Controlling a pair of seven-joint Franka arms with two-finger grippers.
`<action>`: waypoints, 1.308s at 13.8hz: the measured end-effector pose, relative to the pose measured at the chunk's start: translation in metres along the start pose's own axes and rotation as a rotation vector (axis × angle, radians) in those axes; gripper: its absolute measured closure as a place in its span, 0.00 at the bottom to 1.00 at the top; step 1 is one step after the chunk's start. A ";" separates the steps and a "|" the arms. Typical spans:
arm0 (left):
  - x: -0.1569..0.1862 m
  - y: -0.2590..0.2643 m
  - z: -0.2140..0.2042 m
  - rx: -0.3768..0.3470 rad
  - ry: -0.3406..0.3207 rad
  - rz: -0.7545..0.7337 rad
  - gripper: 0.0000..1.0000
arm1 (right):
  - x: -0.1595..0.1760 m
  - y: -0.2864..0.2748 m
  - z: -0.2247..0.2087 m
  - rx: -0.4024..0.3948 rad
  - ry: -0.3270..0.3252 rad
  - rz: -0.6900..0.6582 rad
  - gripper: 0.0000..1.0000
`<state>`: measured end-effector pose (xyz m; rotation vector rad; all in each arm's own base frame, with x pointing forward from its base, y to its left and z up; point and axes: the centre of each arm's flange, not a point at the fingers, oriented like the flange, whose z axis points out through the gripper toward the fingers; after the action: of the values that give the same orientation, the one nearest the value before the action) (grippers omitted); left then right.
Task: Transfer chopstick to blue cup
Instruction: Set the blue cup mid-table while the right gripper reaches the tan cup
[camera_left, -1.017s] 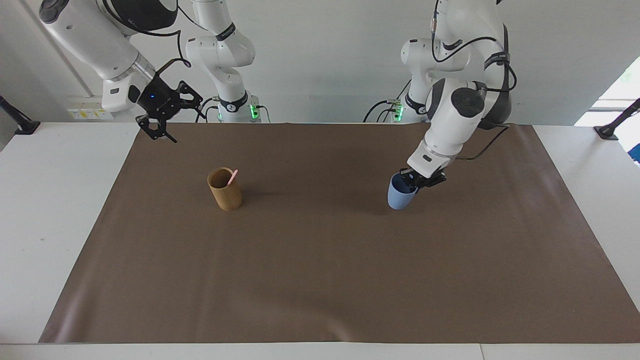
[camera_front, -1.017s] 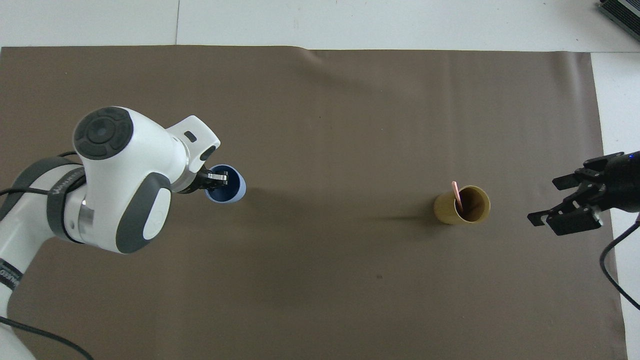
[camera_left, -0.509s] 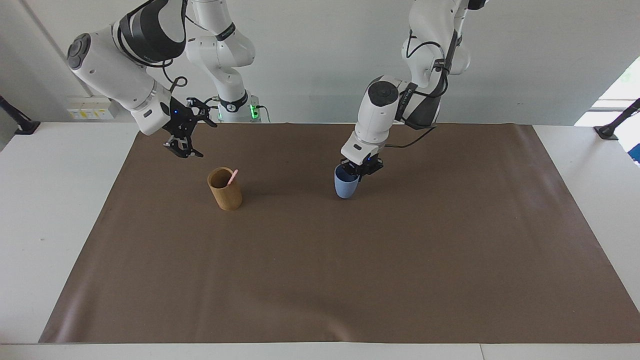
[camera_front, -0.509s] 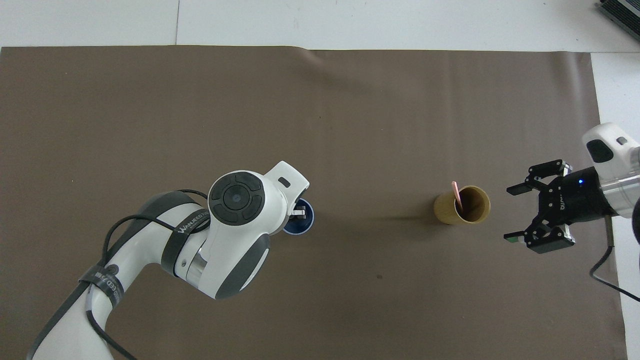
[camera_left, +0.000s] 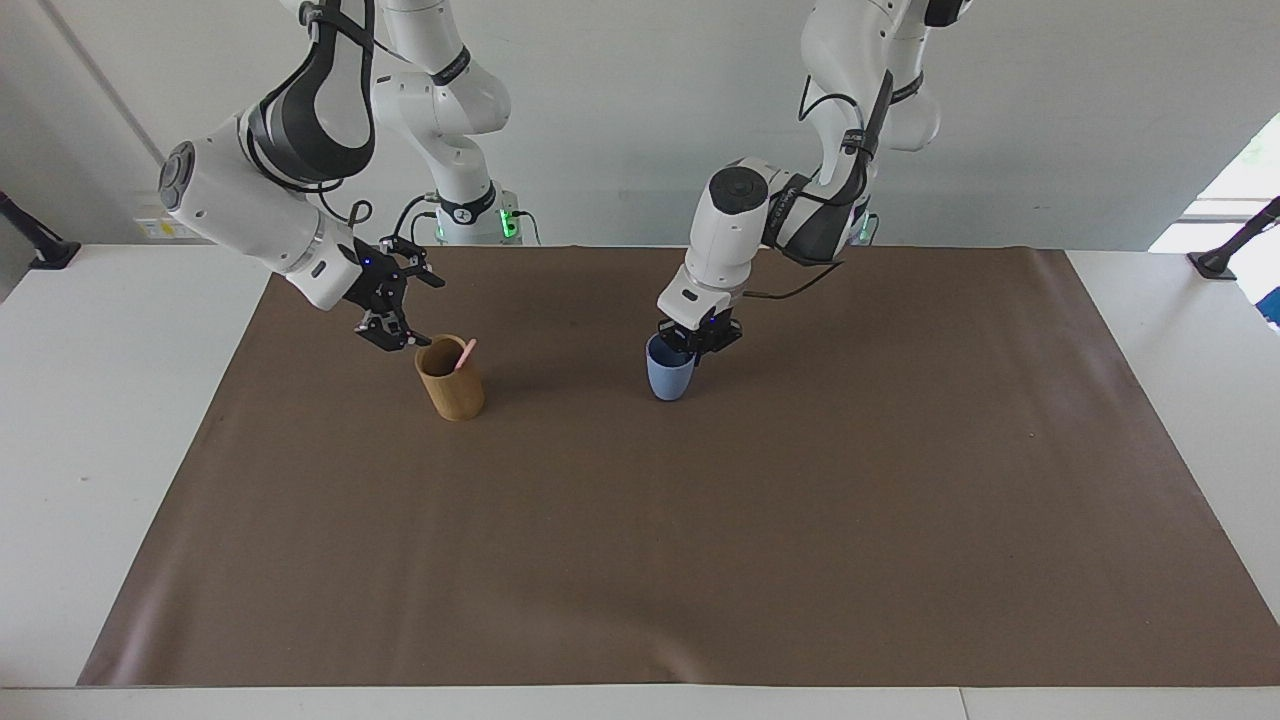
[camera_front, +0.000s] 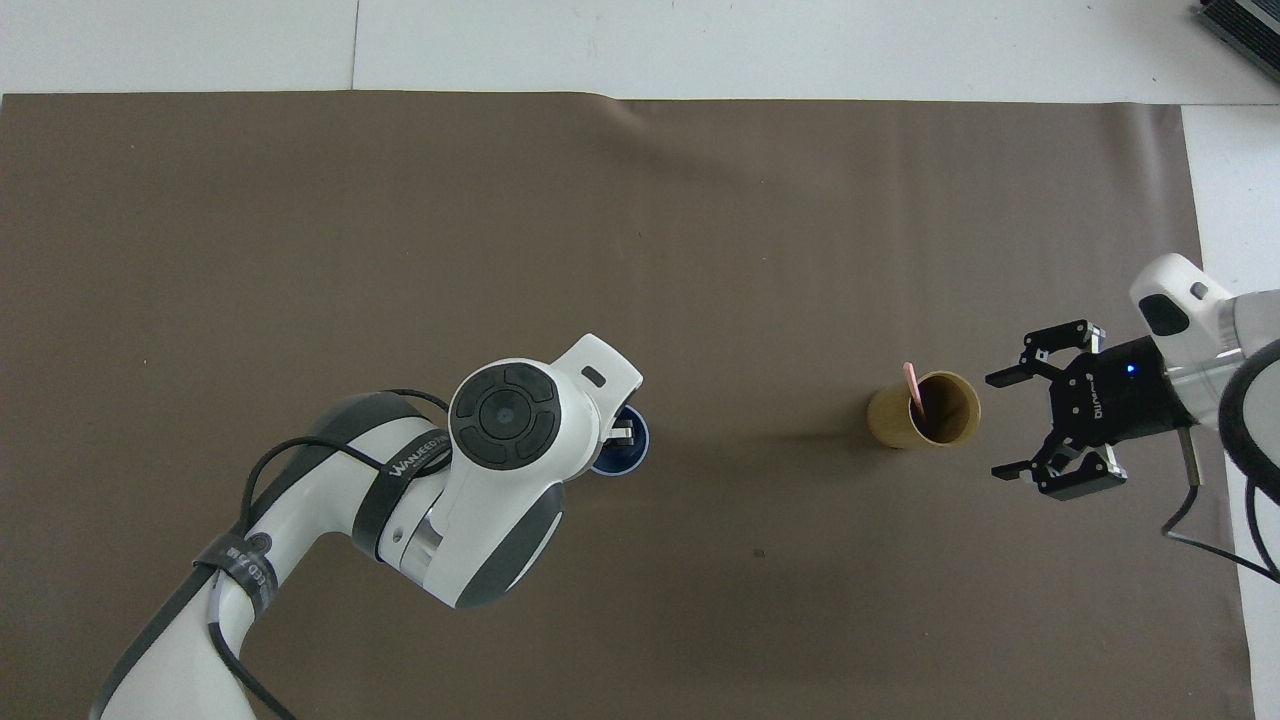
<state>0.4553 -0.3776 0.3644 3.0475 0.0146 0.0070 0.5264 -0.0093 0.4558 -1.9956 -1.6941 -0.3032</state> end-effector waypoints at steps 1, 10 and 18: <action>0.001 0.000 -0.001 -0.003 0.004 -0.001 0.69 | 0.002 0.002 -0.001 -0.015 0.014 -0.008 0.00; 0.031 -0.073 -0.098 0.006 0.036 -0.014 0.00 | 0.035 0.017 0.023 -0.125 0.027 -0.055 0.00; 0.053 -0.218 -0.209 0.040 0.029 0.095 0.00 | 0.028 0.031 0.044 -0.128 0.043 -0.068 0.03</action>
<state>0.5048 -0.1406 0.5524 3.0846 -0.1288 0.0590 0.5552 0.0341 0.4246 -2.0090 -1.7580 -0.4858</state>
